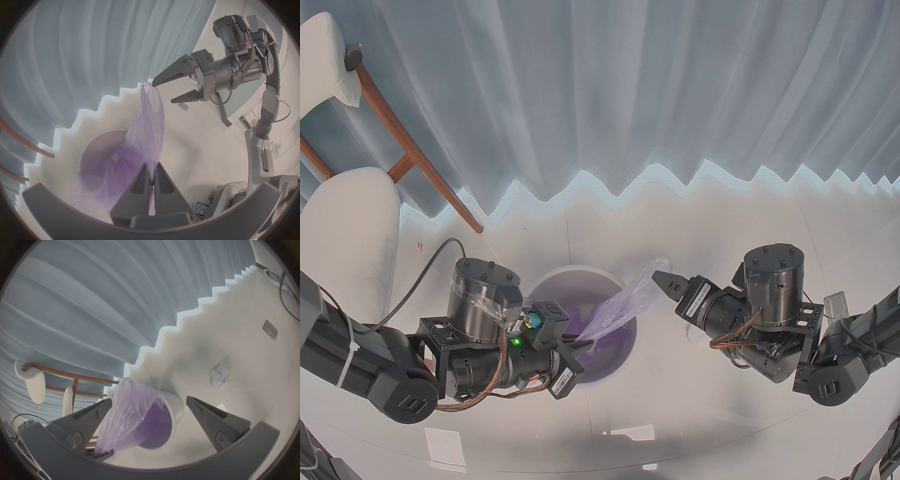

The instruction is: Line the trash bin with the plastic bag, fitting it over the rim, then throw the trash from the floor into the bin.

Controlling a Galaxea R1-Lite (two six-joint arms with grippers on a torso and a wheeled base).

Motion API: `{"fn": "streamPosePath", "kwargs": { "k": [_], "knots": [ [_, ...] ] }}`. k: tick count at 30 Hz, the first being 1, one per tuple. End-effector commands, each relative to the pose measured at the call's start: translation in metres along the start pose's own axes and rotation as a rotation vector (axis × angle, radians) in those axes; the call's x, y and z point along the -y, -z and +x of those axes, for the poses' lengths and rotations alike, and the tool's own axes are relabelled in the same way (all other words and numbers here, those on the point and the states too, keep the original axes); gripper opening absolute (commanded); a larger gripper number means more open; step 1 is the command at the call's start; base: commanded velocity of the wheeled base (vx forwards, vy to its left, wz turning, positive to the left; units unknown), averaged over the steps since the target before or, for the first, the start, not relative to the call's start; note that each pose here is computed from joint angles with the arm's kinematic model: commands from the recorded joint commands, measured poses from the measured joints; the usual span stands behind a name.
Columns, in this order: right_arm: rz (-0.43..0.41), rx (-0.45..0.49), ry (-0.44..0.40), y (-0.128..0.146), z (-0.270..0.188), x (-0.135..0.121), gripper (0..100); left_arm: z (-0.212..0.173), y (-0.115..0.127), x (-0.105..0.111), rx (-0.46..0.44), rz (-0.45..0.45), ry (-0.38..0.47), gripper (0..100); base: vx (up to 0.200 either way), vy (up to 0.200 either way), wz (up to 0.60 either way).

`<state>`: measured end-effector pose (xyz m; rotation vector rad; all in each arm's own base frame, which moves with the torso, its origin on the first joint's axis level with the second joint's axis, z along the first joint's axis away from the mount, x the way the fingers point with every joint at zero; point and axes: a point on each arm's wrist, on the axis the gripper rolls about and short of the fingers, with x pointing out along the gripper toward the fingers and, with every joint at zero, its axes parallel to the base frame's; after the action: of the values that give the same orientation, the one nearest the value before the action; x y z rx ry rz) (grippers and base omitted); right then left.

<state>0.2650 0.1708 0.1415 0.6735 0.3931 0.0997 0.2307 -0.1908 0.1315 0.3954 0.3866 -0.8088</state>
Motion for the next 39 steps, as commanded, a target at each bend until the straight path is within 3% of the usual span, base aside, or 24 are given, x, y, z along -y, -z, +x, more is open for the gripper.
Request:
{"fn": "streamPosePath", "kwargs": {
  "k": [1, 26, 27, 39],
  "knots": [
    [-0.007, -0.01, 0.015, 0.006, 0.014, 0.0, 100, 0.0, 0.0, -0.001, -0.001, -0.001, -0.002, 0, 0.0, 0.0, 0.0],
    [-0.041, -0.085, 0.077, 0.039, 0.043, 0.013, 100, 0.002, -0.004, 0.0, 0.023, 0.004, -0.001, 0, 0.0, 0.0, 0.0],
    [-0.032, -0.081, 0.075, 0.04, 0.049, 0.011, 0, 0.002, -0.003, 0.0, 0.02, 0.003, 0.0, 0, 0.0, 0.0, 0.0],
    [-0.028, -0.071, 0.027, 0.042, 0.048, -0.002, 0, 0.001, 0.004, 0.003, 0.017, 0.002, 0.013, 0, 0.0, 0.0, 0.0]
  ]
}}
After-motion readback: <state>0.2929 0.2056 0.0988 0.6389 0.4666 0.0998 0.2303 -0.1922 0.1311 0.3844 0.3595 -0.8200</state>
